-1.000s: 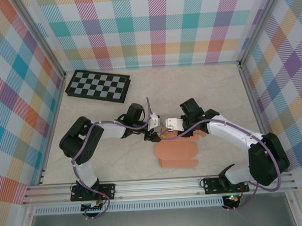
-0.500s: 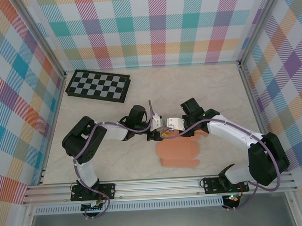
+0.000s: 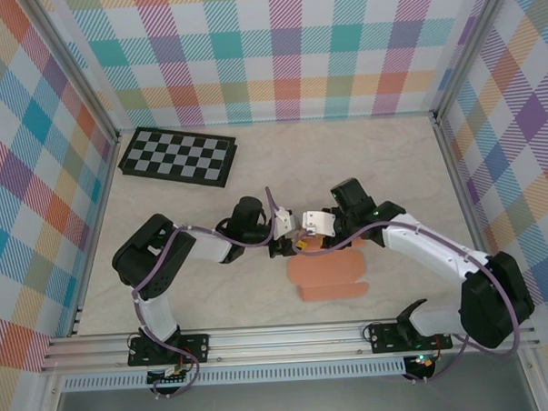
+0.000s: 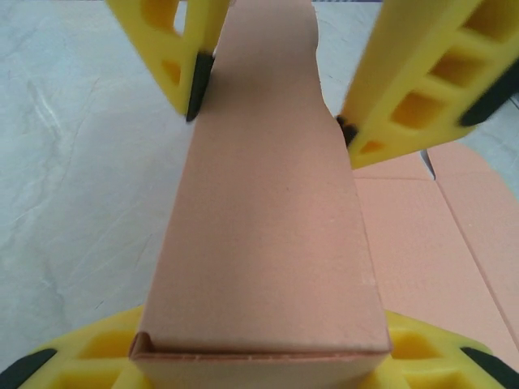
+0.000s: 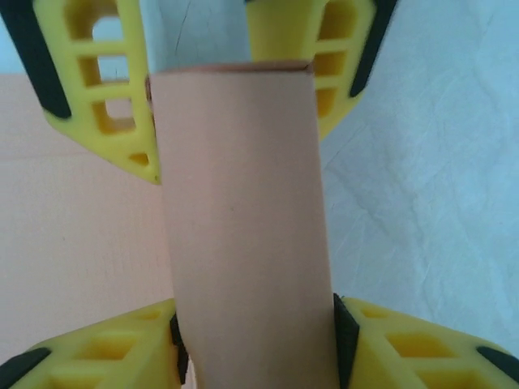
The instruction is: Fold the paper box
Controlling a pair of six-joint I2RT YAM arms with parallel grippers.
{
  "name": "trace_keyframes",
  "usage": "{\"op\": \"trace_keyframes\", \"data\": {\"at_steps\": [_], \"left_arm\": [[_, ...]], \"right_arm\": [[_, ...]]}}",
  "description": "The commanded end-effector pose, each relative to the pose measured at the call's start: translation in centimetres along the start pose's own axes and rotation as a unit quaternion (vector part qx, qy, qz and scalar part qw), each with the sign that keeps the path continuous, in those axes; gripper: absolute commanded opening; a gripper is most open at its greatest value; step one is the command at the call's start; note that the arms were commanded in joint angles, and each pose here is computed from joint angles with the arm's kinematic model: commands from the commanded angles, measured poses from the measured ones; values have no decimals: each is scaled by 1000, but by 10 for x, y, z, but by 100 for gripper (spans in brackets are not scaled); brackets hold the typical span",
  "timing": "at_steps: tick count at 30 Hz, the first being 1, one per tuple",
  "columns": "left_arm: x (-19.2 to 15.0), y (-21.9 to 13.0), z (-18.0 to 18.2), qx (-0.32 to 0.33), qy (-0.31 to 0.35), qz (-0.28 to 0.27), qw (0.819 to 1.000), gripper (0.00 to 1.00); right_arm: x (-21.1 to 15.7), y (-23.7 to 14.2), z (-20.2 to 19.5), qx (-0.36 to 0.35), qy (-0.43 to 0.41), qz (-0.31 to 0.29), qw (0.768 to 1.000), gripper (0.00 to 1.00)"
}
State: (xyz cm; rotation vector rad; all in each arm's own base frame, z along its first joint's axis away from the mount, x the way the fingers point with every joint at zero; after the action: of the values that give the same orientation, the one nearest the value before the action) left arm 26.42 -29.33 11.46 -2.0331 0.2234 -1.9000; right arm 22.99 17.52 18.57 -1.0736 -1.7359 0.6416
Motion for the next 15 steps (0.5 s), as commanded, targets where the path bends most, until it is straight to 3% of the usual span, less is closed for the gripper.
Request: {"op": "trace_keyframes", "data": {"at_steps": [1,7,10,12,15], "left_arm": [[29,-12,10,26,-32,-31,999,29],[49,-30,8,38,-75,-42,996,29],[61,-44,9,55,-87,-47,994,29],[68,-57,16,86,-112,-51,989,29],[80,-78,31,120,-163,-73,977,28]], "right_arm": [[15,-30,-6,-21,42,-86,995,62],[0,-80,-27,-111,149,-188,964,72],[-9,-104,-38,-180,229,-232,928,73],[-19,-120,-46,-212,319,-263,886,74],[-49,-127,-54,-201,512,-277,788,76]]}}
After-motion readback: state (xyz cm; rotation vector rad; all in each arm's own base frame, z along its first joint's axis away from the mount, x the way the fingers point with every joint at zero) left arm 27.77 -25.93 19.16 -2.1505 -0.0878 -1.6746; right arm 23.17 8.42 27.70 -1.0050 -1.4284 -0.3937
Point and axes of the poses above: each hand's point on the last joint's axis, 136 mm out from that joint toward the fingers, its own y axis out along the fingers, its own z axis along the line the jaws close on, x = y × z, the point moved 7 cm from there along -y, back along the fingers, and after that the axes turned 4 degrees about -y, right-handed, at the moved point
